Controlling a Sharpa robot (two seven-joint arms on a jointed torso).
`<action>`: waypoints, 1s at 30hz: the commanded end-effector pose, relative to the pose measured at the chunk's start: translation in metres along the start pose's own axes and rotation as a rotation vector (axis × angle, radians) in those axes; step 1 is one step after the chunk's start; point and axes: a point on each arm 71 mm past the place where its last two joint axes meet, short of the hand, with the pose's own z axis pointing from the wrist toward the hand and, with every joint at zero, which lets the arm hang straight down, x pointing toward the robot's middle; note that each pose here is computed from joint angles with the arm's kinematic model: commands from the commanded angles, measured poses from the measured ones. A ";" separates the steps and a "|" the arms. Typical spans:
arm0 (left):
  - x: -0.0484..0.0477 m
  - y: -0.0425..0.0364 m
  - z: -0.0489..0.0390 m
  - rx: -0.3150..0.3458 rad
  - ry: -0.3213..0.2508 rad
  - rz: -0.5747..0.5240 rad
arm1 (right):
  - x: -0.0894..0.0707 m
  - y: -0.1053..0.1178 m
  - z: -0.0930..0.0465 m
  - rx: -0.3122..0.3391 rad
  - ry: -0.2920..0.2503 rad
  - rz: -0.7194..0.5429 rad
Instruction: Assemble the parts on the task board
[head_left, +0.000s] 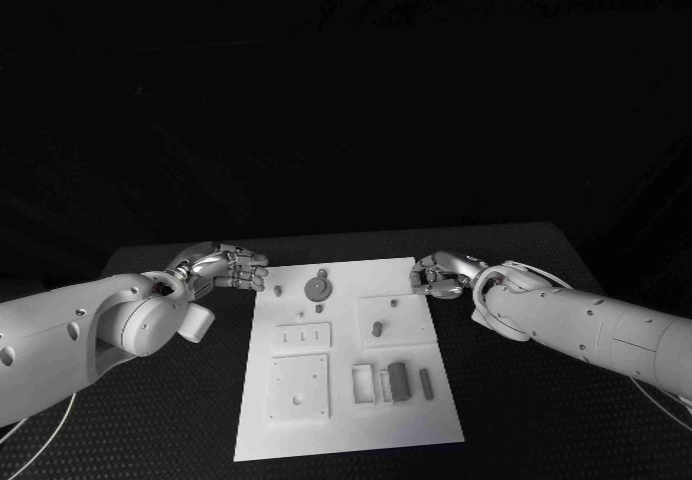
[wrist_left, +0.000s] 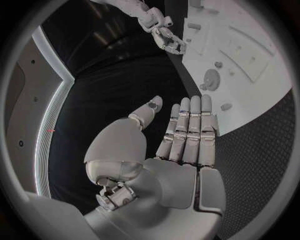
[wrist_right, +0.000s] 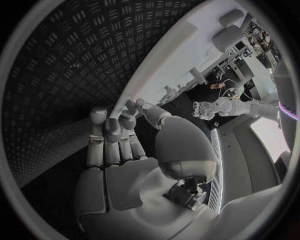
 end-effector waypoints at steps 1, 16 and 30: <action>0.0020 -0.0010 0.0004 0.007 0.018 -0.001 | 0.003 0.001 0.000 -0.013 0.016 -0.003; 0.0017 -0.0010 0.0002 0.007 0.017 0.000 | 0.006 0.004 0.001 -0.025 0.019 -0.019; 0.0012 -0.0009 0.0005 0.009 0.017 0.008 | 0.005 0.006 0.002 -0.012 -0.023 -0.005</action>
